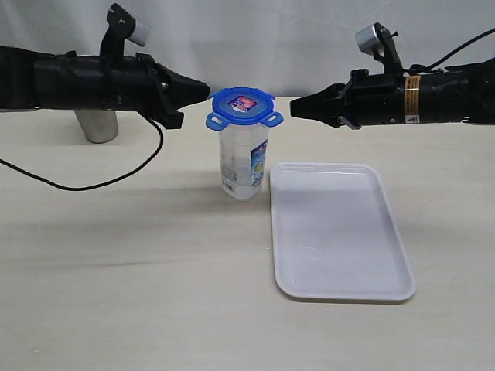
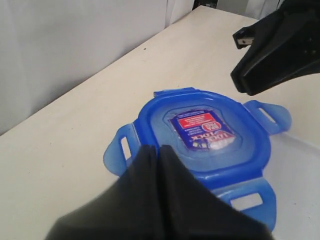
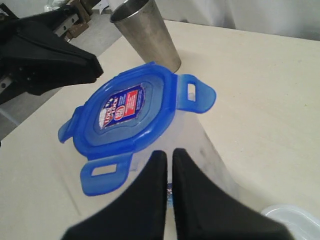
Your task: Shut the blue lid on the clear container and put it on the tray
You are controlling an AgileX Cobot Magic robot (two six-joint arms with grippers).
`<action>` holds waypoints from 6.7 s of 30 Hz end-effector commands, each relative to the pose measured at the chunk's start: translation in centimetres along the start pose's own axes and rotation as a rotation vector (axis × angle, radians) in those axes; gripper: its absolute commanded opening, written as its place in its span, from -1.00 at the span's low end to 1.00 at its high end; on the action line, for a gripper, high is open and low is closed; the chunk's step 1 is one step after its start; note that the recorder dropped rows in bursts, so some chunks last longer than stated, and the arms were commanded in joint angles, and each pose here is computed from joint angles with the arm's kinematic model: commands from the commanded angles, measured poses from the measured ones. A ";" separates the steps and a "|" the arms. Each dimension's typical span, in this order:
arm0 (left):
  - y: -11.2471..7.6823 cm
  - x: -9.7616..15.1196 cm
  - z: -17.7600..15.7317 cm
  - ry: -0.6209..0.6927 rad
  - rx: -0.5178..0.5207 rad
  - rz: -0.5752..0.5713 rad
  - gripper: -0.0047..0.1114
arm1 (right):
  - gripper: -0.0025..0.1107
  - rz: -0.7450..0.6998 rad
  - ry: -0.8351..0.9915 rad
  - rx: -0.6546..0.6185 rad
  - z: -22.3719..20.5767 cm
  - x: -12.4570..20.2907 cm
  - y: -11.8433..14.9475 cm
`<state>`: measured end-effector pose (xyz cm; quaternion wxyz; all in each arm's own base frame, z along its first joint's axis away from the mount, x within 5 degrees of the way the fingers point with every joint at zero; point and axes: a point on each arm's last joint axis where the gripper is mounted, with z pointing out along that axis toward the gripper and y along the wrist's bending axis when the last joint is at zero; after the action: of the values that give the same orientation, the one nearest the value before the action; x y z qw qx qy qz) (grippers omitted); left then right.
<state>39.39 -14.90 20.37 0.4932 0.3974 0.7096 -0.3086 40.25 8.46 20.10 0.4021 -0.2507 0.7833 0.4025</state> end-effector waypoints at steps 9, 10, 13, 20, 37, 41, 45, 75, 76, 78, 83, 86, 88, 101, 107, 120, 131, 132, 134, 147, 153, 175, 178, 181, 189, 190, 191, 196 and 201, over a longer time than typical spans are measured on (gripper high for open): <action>-0.1 -1.0 1.4 0.019 -0.059 0.058 -0.92 | -0.88 -0.055 0.057 -0.043 -0.2 0.4 0.6; -0.1 -1.0 1.4 0.016 -0.053 0.058 -0.92 | -0.88 -0.055 0.056 -0.051 -0.2 0.4 0.7; -0.2 -1.0 1.4 0.015 -0.049 0.061 -0.92 | -0.88 -0.061 0.051 -0.063 -0.2 0.4 0.8; -0.7 -1.1 1.8 0.017 -0.032 0.068 -0.92 | -0.88 -0.063 0.051 -0.063 -0.2 0.4 0.8; -1.0 -1.0 1.8 0.036 -0.013 0.095 -0.92 | -0.88 -0.067 0.047 -0.061 -0.2 0.3 0.8; -1.0 -1.0 1.8 0.036 -0.013 0.095 -0.92 | -0.88 -0.067 0.047 -0.061 -0.2 0.3 0.8; -1.0 -1.7 1.4 0.022 -0.020 0.108 -0.92 | -0.88 -0.067 0.047 -0.059 -0.2 0.3 0.8; -2.6 2.6 -6.2 0.312 -0.425 -0.001 -0.92 | -0.88 -0.101 -0.062 0.235 -4.3 2.0 -0.6; -2.6 2.8 -6.6 0.334 -0.451 -0.001 -0.92 | -0.88 -0.105 -0.061 0.231 -4.2 2.0 -0.5; -2.5 2.8 -7.3 0.365 -0.516 0.005 -0.92 | -0.88 -0.110 -0.054 0.227 -4.2 2.1 -0.5; -1.2 1.8 -10.4 0.439 -0.827 -0.047 -0.92 | -0.88 -0.116 -0.056 0.179 -4.1 2.1 -0.1; -0.8 0.8 -12.6 0.382 -1.066 -0.084 -0.92 | -0.88 -0.116 -0.058 0.172 -4.1 2.1 0.0; -1.4 0.4 -14.0 0.264 -1.249 -0.014 -0.92 | -0.88 -0.119 -0.053 0.171 -4.1 2.1 0.0; -5.3 7.0 -9.6 -0.022 -0.463 -0.168 -0.92 | -0.88 -0.121 -0.053 0.139 -4.1 2.1 0.3; -5.7 9.9 -7.1 -0.091 -0.277 -0.104 -0.55 | -0.88 -0.122 -0.055 0.132 -4.1 2.1 0.3; -5.6 13.2 -1.5 -0.136 -0.138 -0.010 0.83 | -0.88 -0.120 -0.057 0.133 -4.1 2.1 0.3; -4.7 13.9 4.3 -0.095 -0.078 0.028 0.83 | -0.88 -0.118 -0.064 0.139 -4.1 2.0 0.3; -4.5 13.9 4.6 -0.099 -0.079 0.033 0.83 | -0.88 -0.115 -0.068 0.140 -4.1 2.0 0.3; -4.1 13.6 5.0 -0.113 -0.082 0.045 0.83 | -0.88 -0.111 -0.072 0.143 -4.1 2.0 0.2; -4.2 11.7 8.3 -0.137 -0.047 0.049 0.83 | -0.88 -0.113 -0.071 0.145 -4.1 2.0 0.2; -4.0 10.1 9.3 -0.180 -0.044 0.086 0.83 | -0.88 -0.113 -0.070 0.150 -4.1 2.0 0.2; -4.2 9.9 10.0 -0.157 -0.100 0.041 0.82 | -0.88 -0.114 -0.067 0.158 -4.1 2.0 0.1; -4.2 10.1 10.0 -0.139 -0.106 0.040 0.67 | -0.88 -0.114 -0.067 0.158 -4.1 2.0 0.1; -4.2 10.2 10.1 -0.123 -0.101 0.047 0.23 | -0.88 -0.114 -0.067 0.158 -4.1 2.0 0.1; -4.2 10.5 10.1 -0.090 -0.103 0.053 -0.92 | -0.88 -0.115 -0.065 0.159 -4.1 2.0 0.1; -4.1 10.4 10.0 -0.082 -0.106 0.057 -0.92 | -0.88 -0.115 -0.065 0.159 -4.1 2.0 0.1; -4.1 10.4 9.9 -0.073 -0.097 0.070 -0.92 | -0.88 -0.115 -0.065 0.159 -4.1 2.0 0.1; -4.0 10.0 8.6 -0.039 0.043 0.226 -0.92 | -0.88 -0.109 -0.069 0.160 -4.1 2.0 0.1; -3.0 9.6 7.2 -0.029 0.086 0.120 -0.92 | -0.88 -0.084 -0.078 0.158 -4.2 1.9 0.1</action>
<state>38.09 -20.72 8.52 0.5181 0.4546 0.6600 -0.2989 37.43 4.97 19.82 0.4661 -0.2466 0.7844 0.3266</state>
